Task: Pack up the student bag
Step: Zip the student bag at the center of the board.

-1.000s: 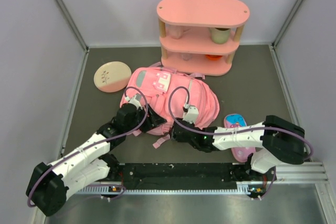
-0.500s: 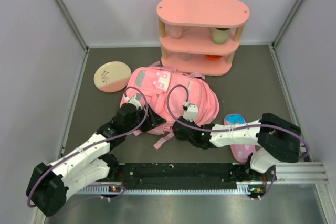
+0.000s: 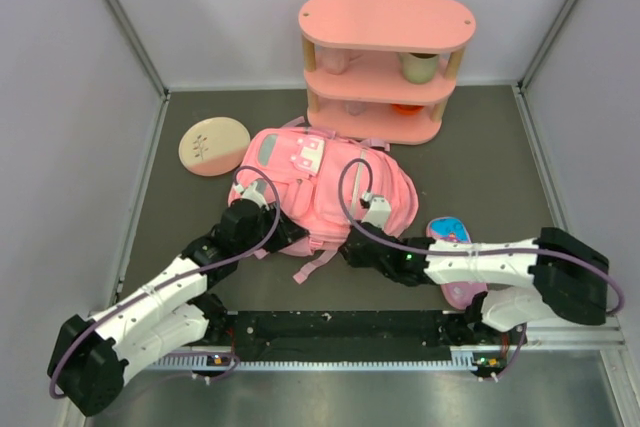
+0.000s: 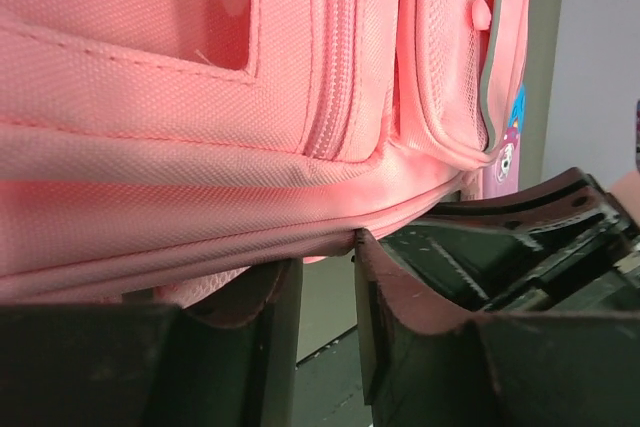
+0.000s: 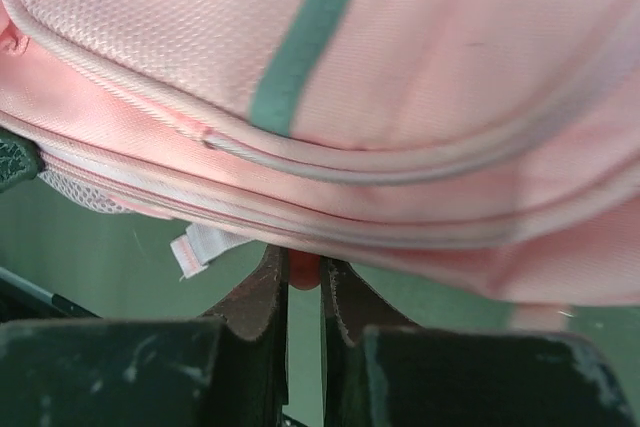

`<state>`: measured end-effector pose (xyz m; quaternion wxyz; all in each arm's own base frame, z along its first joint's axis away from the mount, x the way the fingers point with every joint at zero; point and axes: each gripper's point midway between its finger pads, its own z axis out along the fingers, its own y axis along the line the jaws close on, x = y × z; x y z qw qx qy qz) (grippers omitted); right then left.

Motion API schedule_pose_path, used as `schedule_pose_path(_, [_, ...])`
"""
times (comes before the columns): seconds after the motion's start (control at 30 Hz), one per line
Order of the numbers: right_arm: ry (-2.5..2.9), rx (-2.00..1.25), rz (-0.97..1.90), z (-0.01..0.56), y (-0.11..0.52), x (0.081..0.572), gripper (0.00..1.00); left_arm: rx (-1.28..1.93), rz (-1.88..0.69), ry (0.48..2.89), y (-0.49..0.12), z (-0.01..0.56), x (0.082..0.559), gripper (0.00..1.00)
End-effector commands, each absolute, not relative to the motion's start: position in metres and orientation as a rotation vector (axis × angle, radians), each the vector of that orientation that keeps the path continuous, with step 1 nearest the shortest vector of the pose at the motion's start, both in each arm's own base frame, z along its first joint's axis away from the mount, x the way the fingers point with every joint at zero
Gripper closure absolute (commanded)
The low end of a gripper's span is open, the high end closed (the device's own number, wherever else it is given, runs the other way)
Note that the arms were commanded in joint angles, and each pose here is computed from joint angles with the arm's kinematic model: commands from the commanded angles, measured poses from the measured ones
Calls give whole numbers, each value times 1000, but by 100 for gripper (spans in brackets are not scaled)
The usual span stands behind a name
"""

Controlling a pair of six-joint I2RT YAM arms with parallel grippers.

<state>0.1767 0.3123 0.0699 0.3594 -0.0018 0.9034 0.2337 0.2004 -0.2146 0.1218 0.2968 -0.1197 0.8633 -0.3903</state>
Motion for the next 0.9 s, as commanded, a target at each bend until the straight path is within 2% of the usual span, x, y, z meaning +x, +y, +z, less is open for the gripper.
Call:
schedule_pose_path(0.0, [2313,41,626,78,284,179,100,-304,-946,2203,-204,140,218,72])
schedule_pose_path(0.1, [2308,68,629,79,268,178,100,-301,-933,2206,-203,140,219,74])
schedule_pose_path(0.27, [2329,66,533,69,239,176,100,-296,-925,2204,-201,141,219,86])
schedule_pose_path(0.3, [2328,62,515,68,234,176,100,-296,-913,2209,-199,140,218,93])
schedule_pose_path(0.37, [2338,68,477,63,221,175,100,-295,-885,2202,-194,142,219,100])
schedule_pose_path(0.57, [2341,126,436,56,191,171,100,-305,-749,2188,-171,148,221,100])
schedule_pose_path(0.8, [2285,187,487,74,181,175,100,-343,-619,2214,-142,147,217,100])
schedule_pose_path(0.87, [2291,172,477,76,181,175,100,-352,-617,2217,-138,146,216,89])
